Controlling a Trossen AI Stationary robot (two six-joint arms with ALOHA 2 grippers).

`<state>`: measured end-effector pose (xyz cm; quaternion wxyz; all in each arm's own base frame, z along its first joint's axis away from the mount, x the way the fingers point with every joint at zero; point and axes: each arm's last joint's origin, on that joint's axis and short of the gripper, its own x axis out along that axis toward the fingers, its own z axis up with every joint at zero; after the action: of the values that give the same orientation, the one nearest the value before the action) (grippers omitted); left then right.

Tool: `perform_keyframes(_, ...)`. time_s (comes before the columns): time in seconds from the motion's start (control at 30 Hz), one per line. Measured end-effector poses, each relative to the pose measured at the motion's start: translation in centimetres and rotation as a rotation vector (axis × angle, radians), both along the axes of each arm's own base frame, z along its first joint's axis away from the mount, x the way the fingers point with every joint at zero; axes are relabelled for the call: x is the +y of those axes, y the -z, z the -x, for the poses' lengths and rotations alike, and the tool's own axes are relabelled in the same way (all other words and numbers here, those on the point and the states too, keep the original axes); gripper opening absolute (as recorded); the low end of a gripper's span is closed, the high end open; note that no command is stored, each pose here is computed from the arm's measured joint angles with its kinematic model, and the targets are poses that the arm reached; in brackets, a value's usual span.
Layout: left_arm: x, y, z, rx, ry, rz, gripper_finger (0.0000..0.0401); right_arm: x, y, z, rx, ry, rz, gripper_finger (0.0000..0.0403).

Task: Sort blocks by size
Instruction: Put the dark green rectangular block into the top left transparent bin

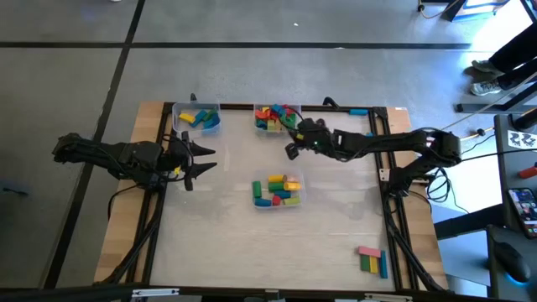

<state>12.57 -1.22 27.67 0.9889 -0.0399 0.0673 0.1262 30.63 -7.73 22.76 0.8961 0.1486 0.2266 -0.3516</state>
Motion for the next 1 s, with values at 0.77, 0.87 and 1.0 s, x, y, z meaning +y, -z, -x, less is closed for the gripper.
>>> perform_keyframes(0.77,0.0,0.3,0.2,0.03,0.003,-0.013,0.0198,-2.2,0.4,-13.1,-0.198,-0.295,0.174,0.0068)
perform_keyframes(0.87,0.0,0.3,0.2,0.033,0.004,-0.014,0.0198,-2.5,0.4,-14.6,-0.213,-0.296,0.18,0.0068)
perform_keyframes(1.0,0.0,0.2,0.2,0.029,0.006,-0.025,0.0198,-3.1,0.7,-16.7,-0.227,-0.305,0.201,0.0068)
